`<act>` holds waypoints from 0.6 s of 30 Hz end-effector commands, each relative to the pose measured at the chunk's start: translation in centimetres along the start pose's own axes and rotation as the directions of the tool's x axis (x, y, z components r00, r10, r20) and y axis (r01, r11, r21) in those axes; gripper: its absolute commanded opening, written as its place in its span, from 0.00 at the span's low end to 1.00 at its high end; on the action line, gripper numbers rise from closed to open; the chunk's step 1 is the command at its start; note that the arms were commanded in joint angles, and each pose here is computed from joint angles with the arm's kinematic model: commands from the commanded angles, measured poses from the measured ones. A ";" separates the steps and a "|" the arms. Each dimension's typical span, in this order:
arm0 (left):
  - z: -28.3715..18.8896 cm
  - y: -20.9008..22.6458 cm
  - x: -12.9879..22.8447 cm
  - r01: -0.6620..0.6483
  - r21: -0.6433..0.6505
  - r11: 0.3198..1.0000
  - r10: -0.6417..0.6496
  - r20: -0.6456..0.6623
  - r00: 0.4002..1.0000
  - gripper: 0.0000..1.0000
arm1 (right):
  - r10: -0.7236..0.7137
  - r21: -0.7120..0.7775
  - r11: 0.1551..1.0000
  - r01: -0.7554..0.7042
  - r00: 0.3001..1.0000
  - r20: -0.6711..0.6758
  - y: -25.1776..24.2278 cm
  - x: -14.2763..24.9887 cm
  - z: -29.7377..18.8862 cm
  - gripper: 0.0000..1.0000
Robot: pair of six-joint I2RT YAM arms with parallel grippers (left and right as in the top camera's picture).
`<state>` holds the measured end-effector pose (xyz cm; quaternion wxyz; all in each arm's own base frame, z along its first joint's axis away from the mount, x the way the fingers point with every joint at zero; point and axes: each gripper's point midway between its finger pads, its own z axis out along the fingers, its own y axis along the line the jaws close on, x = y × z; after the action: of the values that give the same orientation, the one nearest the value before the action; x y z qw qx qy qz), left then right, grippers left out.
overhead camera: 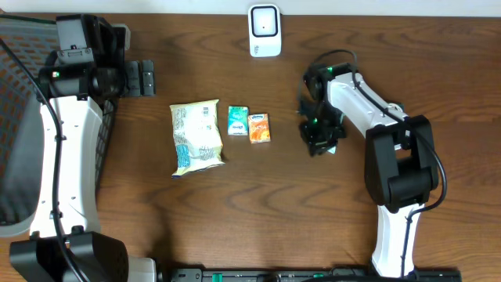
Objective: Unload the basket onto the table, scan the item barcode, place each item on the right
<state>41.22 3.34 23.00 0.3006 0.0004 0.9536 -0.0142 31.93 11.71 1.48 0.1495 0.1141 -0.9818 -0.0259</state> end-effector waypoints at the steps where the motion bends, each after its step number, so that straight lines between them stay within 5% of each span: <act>1: -0.2 0.0 -0.3 -0.015 -0.005 1.000 0.015 0.008 1.000 0.98 | 0.251 0.236 0.936 -0.261 0.965 0.073 -5.6 -0.1 -0.8 0.13; 9: -0.2 0.0 -0.3 -0.015 -0.005 1.000 0.015 0.008 1.000 0.98 | 0.326 0.212 0.910 -0.355 0.931 0.163 -8.1 -1.9 -1.2 0.07; 18: -0.2 0.0 -0.3 -0.015 -0.005 1.000 0.015 0.008 1.000 0.98 | 0.343 0.204 0.888 -0.413 0.888 0.304 -10.6 -4.9 -2.0 0.15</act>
<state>41.22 3.34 23.00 0.3006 0.0004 0.9536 -0.0142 37.85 3.36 0.91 0.0380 -0.0471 -0.9920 0.1112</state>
